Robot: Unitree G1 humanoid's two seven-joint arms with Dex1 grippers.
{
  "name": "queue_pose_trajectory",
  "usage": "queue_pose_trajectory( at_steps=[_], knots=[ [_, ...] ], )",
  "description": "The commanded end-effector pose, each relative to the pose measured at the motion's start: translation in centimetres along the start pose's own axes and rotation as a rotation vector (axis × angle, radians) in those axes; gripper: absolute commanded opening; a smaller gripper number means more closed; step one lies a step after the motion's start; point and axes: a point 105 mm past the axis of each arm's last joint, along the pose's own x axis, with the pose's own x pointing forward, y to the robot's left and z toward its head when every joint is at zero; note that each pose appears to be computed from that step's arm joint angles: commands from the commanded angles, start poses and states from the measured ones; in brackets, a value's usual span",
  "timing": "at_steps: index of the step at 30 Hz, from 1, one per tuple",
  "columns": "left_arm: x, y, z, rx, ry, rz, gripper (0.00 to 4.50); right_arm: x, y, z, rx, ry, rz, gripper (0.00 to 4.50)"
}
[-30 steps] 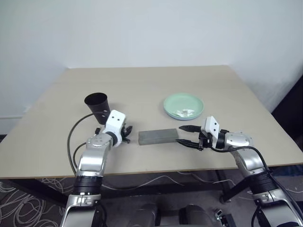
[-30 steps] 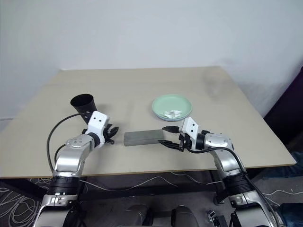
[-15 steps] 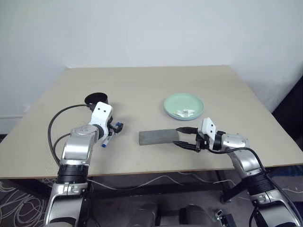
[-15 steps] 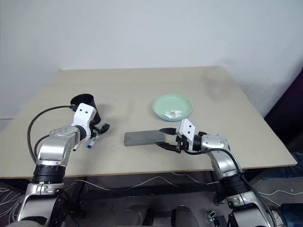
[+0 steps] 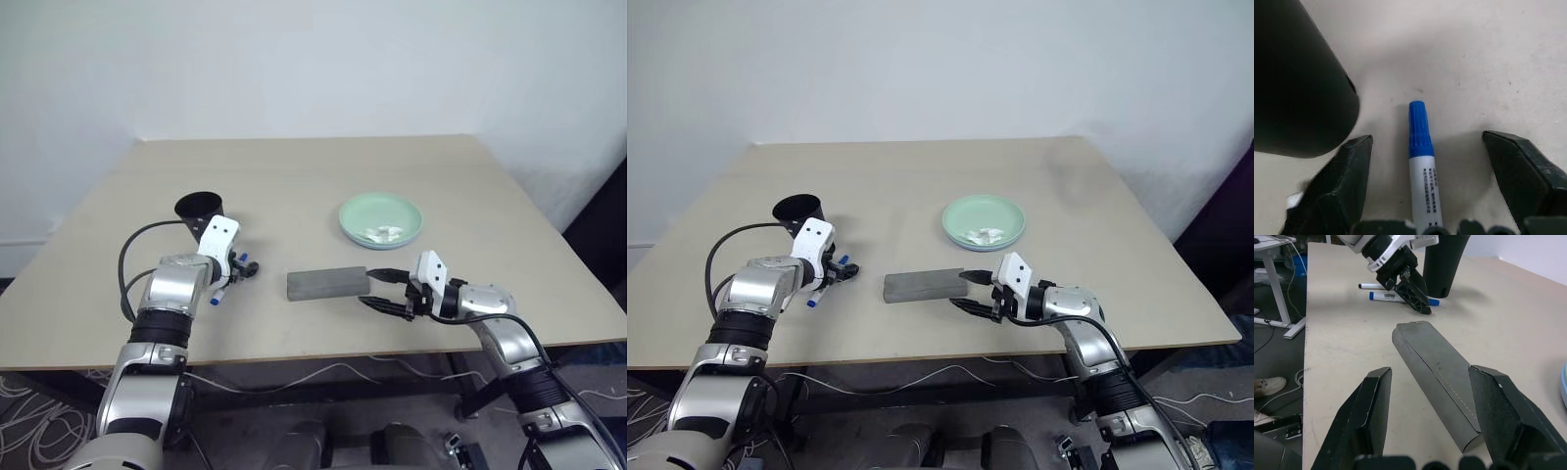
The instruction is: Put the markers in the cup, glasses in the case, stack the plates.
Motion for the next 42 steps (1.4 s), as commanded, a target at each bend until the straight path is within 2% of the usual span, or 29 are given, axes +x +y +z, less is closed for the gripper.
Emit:
queue_pose_trajectory(
  at_steps=[1,4,8,9,14,18,23,28,34,42],
  knots=[
    [-0.3,0.4,1.8,0.027,-0.049,0.001,2.67,-0.2,-0.3,1.6,-0.04,-0.04,-0.011,2.72],
    [-0.3,0.3,1.6,0.029,-0.046,-0.01,1.7,-0.2,-0.3,1.7,-0.039,-0.041,-0.011,2.72],
    [-0.3,0.1,1.2,0.002,-0.042,-0.029,0.19,-0.2,-0.4,1.7,-0.039,-0.044,-0.01,2.72],
    [-0.3,0.2,1.2,0.001,-0.041,-0.029,0.04,-0.1,-0.5,1.7,-0.039,-0.044,-0.01,2.72],
    [-0.7,-0.2,2.0,0.02,-0.08,-0.052,0.05,0.0,-0.5,1.7,-0.039,-0.044,-0.004,2.72],
    [-3.1,-2.3,7.7,0.17,-0.421,-0.127,0.05,0.0,-0.6,1.7,-0.041,-0.041,0.003,2.72],
    [-5.9,-3.8,11.4,0.226,-0.695,-0.201,0.05,0.1,-0.7,1.8,-0.046,-0.039,0.009,2.72],
    [-8.2,0.8,15.3,0.22,-0.924,0.115,0.05,0.2,-0.8,1.9,-0.052,-0.038,0.012,2.72],
    [-9.3,5.5,17.0,0.176,-1.001,0.399,0.05,0.3,-0.8,1.9,-0.053,-0.039,0.014,2.72],
    [-7.6,6.8,16.7,0.186,-0.939,0.475,0.05,0.2,-0.8,1.8,-0.05,-0.04,0.002,2.72]
  ],
)
